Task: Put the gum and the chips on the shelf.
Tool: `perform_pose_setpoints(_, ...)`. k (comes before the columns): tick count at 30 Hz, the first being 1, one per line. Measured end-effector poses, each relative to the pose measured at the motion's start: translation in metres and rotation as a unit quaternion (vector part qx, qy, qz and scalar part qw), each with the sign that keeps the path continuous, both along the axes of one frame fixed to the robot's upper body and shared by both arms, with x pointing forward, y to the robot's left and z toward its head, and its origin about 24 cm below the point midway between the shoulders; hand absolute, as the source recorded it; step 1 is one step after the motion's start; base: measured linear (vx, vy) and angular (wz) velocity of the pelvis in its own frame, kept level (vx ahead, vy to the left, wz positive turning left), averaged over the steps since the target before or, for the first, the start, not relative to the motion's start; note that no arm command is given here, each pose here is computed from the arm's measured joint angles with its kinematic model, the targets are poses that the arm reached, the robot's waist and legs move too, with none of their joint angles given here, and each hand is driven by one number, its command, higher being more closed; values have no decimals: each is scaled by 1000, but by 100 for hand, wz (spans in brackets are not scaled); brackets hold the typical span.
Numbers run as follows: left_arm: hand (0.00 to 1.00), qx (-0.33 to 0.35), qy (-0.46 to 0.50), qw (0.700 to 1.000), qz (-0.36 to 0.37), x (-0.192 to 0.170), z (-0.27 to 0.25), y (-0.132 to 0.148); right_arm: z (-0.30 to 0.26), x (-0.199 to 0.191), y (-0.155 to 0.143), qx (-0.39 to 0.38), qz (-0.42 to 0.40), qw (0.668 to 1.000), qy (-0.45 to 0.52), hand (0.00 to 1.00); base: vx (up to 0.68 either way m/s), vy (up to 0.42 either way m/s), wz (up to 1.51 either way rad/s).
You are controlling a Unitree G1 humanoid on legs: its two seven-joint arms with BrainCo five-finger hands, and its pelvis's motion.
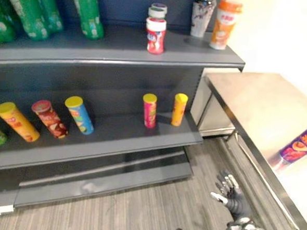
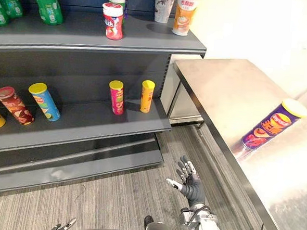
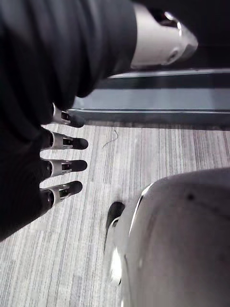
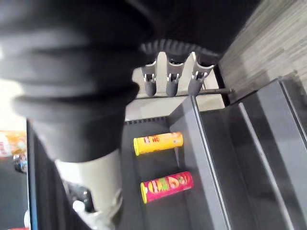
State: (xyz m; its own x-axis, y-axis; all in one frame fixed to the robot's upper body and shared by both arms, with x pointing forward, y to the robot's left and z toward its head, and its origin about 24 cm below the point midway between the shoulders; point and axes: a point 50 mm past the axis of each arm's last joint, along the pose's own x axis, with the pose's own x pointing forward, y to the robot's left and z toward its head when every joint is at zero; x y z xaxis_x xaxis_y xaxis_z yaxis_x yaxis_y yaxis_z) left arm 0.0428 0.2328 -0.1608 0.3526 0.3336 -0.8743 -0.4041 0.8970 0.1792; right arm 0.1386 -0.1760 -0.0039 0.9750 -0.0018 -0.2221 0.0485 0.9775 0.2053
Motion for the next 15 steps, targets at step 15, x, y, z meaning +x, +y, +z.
perform_pose_setpoints(15,0,13,-24,999,-32,21,4,-4,16,-19,-10,71,-105,992,-26,0,-91,77,-113)
